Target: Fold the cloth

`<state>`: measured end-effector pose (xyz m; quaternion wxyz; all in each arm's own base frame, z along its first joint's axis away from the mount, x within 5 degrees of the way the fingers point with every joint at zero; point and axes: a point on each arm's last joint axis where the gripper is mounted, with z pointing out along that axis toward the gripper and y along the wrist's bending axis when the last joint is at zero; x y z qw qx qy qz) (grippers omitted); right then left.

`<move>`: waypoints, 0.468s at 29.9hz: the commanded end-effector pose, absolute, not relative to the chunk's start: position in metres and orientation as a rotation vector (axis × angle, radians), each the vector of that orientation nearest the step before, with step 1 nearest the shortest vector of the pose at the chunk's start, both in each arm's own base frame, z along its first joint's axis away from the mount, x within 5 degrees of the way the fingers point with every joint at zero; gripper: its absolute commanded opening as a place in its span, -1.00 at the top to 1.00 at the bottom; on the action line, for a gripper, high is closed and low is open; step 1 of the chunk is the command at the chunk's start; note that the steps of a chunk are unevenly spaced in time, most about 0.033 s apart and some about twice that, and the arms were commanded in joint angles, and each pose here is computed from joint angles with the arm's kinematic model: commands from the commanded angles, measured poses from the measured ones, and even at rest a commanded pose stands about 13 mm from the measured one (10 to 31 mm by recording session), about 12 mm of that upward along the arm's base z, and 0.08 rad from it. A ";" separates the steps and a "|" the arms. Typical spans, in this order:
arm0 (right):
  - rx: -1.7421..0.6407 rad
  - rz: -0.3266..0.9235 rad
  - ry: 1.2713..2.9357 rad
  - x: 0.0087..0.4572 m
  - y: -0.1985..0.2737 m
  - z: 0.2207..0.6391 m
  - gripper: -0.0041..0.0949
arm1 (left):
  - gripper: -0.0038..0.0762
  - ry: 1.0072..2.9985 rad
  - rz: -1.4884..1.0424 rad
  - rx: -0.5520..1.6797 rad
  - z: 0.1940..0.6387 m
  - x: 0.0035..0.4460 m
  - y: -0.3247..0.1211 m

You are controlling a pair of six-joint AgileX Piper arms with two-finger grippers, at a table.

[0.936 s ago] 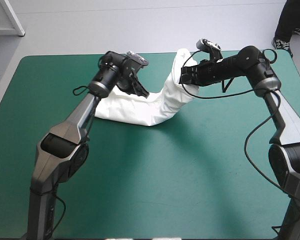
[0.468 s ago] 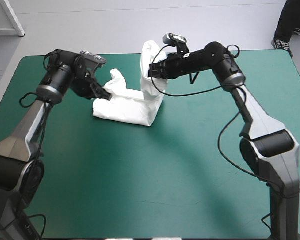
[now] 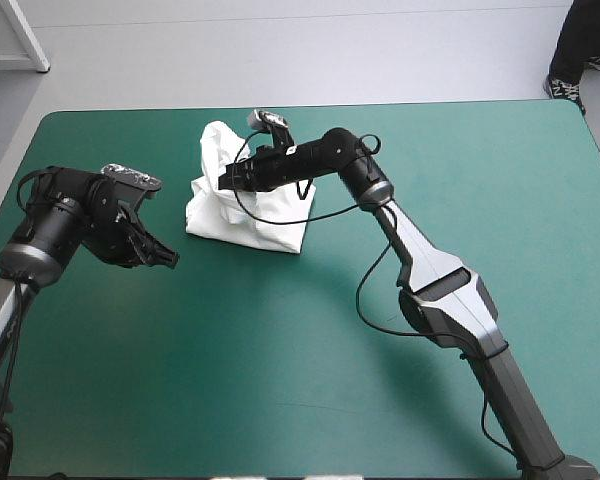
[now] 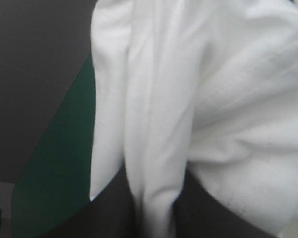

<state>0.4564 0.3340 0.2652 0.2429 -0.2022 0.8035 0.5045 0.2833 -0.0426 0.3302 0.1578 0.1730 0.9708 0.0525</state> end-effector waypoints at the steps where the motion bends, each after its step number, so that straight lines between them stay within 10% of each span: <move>1: -0.546 1.460 1.982 0.445 0.334 0.321 0.13 | 0.86 2.692 0.125 0.464 0.348 0.268 -0.041; 5: -0.592 1.491 1.954 0.439 0.336 0.326 -0.39 | 0.86 2.706 0.116 0.466 0.342 0.267 -0.042; 14: -0.672 1.296 1.928 0.424 0.310 0.374 -0.21 | 0.86 2.695 0.114 0.469 0.336 0.268 -0.042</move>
